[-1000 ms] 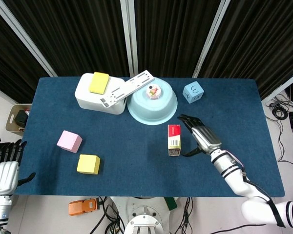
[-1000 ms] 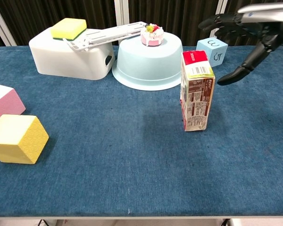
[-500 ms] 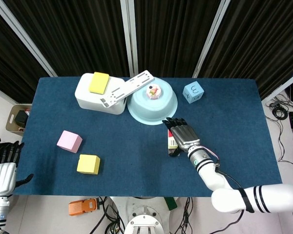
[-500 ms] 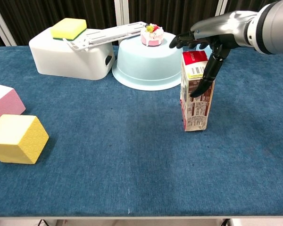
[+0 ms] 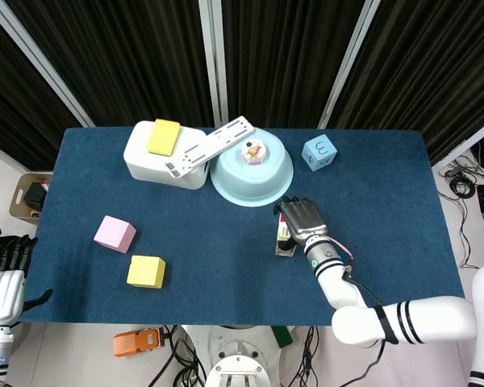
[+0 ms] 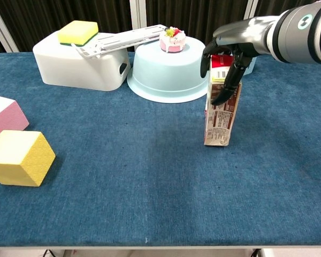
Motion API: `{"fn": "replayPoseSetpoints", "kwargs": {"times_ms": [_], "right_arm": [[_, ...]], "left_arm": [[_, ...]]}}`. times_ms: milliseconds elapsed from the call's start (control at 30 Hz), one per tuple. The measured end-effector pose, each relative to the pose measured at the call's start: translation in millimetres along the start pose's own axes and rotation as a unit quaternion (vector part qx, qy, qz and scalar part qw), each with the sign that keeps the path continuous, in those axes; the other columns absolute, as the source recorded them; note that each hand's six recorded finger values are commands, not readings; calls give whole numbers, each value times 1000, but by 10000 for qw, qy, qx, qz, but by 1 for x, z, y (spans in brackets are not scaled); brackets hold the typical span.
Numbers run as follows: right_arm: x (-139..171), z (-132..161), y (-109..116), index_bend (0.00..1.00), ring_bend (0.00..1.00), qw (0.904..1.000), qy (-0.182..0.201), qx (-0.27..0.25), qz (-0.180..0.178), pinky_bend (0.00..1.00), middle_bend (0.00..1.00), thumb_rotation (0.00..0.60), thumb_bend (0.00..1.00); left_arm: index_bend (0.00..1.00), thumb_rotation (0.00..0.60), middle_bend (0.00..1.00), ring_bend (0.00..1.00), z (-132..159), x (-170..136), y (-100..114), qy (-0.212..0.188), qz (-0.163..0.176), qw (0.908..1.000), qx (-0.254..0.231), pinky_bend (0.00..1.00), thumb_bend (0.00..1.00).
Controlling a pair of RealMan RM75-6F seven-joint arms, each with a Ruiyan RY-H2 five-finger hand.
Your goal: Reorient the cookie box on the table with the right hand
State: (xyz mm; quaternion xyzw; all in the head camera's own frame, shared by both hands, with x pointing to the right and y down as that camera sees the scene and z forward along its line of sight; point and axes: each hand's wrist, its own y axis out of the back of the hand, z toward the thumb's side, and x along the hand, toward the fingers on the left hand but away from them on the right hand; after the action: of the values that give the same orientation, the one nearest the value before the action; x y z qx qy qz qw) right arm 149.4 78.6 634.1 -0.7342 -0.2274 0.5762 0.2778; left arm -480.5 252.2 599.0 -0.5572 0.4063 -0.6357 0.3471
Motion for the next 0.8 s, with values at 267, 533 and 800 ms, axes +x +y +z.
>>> {"fn": "replayPoseSetpoints", "kwargs": {"times_ms": [267,533,800], "right_arm": [[12,-8,17,490,370,9936,517,-907,-426,450,360,600,328],[19,-18,20,487,368,9637,1404,-2087,-896,437,365,600,328],[-8,-59,-14,457,349,9291,1943,-2975,-1029,407,365,600,328]], "left_arm": [[0,600,0,0,3,1,1,-22,22,10000,-3,0,132],[0,600,0,0,9,3,-1,-87,-1,10000,-9,0,132],[0,600,0,0,15,4,-2,-125,-23,9999,-12,0,132]]}}
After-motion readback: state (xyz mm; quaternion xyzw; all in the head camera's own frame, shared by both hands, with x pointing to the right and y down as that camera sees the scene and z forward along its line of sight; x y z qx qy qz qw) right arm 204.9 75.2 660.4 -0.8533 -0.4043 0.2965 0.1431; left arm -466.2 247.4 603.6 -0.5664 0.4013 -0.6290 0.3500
